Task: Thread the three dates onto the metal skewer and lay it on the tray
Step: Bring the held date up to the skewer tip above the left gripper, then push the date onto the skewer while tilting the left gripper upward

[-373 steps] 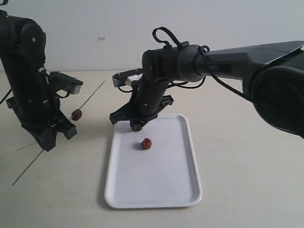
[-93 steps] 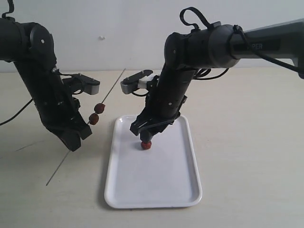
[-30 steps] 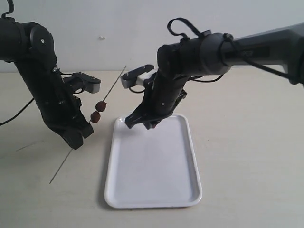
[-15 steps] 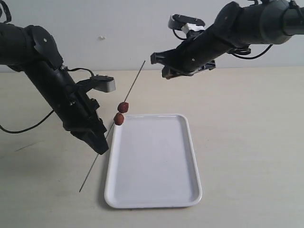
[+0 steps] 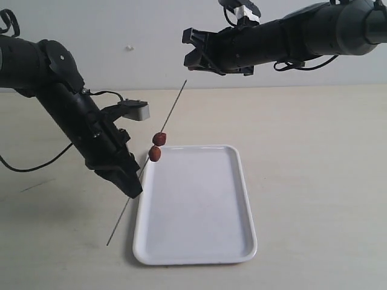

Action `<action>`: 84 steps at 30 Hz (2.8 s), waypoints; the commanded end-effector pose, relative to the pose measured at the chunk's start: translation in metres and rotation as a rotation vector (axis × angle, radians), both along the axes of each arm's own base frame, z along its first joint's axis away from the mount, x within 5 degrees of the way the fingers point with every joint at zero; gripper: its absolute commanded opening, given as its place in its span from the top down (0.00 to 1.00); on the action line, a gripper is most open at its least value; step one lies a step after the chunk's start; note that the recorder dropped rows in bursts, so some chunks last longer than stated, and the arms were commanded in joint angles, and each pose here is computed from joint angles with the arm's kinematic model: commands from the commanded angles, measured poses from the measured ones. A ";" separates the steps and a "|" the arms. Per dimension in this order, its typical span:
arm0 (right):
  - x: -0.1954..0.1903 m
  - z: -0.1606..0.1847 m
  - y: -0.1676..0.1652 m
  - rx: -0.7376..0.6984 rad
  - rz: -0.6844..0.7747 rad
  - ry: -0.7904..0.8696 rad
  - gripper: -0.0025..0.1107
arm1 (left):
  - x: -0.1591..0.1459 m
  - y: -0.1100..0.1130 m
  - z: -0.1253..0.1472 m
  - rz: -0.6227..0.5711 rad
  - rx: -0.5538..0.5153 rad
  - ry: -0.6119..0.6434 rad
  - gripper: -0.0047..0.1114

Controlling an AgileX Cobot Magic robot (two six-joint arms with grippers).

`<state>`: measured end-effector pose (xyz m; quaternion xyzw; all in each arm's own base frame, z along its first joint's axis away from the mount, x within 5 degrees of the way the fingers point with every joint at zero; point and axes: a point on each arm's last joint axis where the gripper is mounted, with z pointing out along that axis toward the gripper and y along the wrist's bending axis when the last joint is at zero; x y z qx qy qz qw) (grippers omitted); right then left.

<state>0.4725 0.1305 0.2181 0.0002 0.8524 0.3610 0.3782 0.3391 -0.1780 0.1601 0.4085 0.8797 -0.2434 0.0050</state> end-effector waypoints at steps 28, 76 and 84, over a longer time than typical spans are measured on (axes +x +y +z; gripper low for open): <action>-0.007 0.013 -0.009 0.159 0.120 0.040 0.91 | 0.011 0.004 -0.001 0.099 0.018 -0.063 0.96; -0.008 0.004 0.007 0.164 0.151 0.030 0.91 | 0.011 0.004 -0.001 0.099 0.017 -0.063 0.96; -0.010 0.006 0.008 0.167 0.177 0.031 0.91 | 0.011 0.004 -0.001 0.099 0.017 -0.063 0.96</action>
